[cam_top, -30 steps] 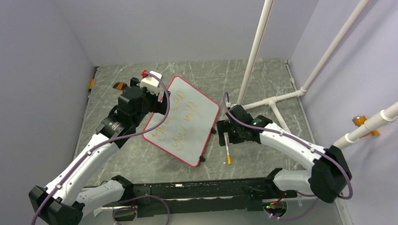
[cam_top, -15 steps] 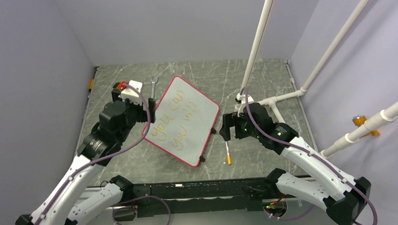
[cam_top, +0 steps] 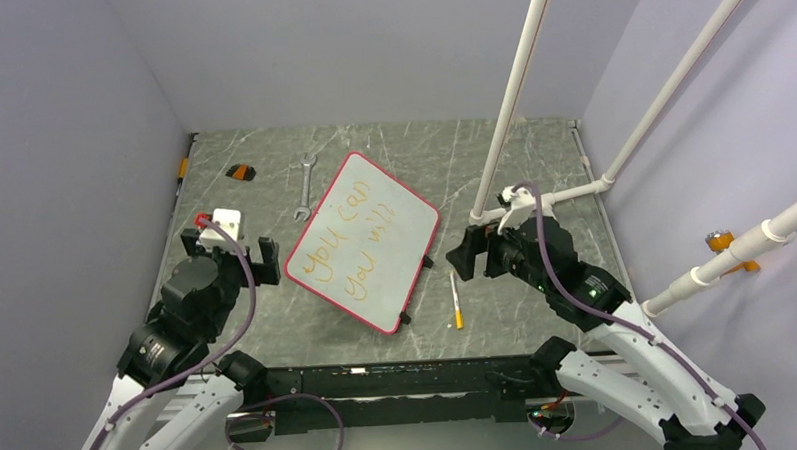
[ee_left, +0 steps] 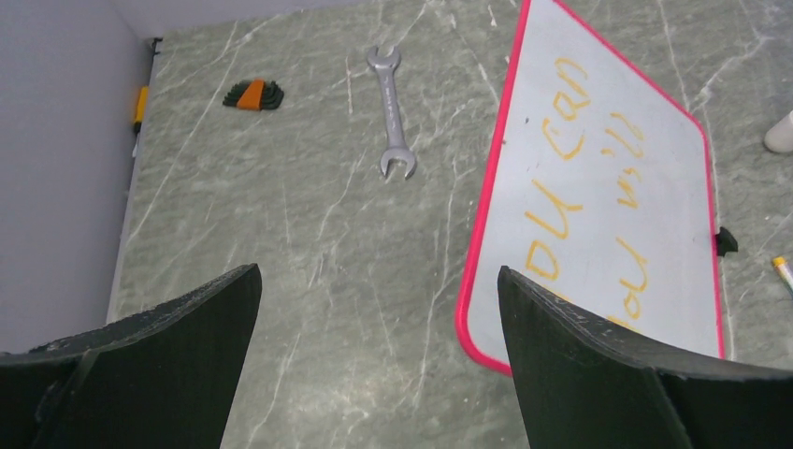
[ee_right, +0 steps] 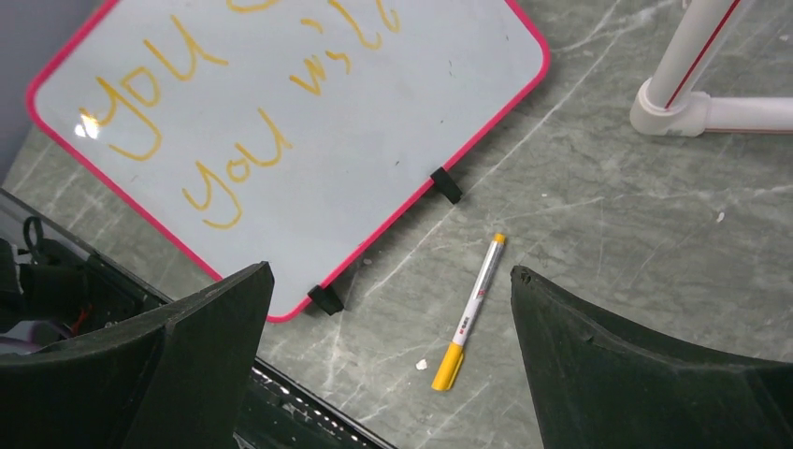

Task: Write a sentence on the whiteboard
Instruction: Reset both arms

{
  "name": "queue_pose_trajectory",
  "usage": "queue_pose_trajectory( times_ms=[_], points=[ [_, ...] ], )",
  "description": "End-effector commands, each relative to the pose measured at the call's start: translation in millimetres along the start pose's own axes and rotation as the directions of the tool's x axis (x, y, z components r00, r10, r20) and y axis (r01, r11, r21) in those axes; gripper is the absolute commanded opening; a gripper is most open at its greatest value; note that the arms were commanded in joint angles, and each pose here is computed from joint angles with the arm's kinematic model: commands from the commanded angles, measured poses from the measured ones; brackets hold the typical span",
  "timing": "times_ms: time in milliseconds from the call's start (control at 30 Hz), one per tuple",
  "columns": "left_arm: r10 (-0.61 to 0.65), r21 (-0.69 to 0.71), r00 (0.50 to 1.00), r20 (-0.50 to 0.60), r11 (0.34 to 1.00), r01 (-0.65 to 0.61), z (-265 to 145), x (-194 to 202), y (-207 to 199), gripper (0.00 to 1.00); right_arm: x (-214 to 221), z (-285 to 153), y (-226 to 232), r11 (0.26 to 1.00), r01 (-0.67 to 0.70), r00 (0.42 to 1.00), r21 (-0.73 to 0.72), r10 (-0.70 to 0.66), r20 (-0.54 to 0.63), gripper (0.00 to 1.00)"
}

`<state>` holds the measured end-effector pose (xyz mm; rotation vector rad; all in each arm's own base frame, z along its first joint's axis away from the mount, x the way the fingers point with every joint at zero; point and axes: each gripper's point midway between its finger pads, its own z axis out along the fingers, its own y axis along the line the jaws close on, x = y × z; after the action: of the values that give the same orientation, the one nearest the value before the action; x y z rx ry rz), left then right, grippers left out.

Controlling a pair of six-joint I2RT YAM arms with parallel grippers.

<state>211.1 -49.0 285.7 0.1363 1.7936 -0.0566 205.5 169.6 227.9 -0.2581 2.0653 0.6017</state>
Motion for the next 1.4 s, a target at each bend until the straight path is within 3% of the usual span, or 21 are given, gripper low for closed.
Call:
queue_pose_trajectory(
  times_ms=[0,367,567,800,1367],
  points=[
    [-0.029,-0.034,0.999,-0.021,0.999,0.028,-9,23,10,1.0,-22,-12,4,1.0,-0.003,0.992,-0.028,0.007,0.128,1.0],
    [-0.078,-0.019,0.997,0.016,0.997,0.078,-16,40,11,0.99,-26,-34,-10,0.993,-0.114,0.961,-0.008,0.112,0.255,1.0],
    [-0.093,-0.048,0.995,-0.023,0.995,0.092,-19,48,16,0.99,-11,-47,-23,0.989,-0.138,0.964,0.046,0.124,0.234,1.0],
    [-0.081,-0.028,0.996,-0.03,0.996,0.08,-16,51,11,0.99,-11,-52,-21,0.987,-0.162,0.946,-0.003,0.156,0.284,1.0],
    [-0.067,-0.015,0.997,-0.039,0.998,0.067,-14,52,8,0.99,-6,-44,-12,0.994,-0.105,0.965,-0.036,0.11,0.239,1.0]
  ],
)
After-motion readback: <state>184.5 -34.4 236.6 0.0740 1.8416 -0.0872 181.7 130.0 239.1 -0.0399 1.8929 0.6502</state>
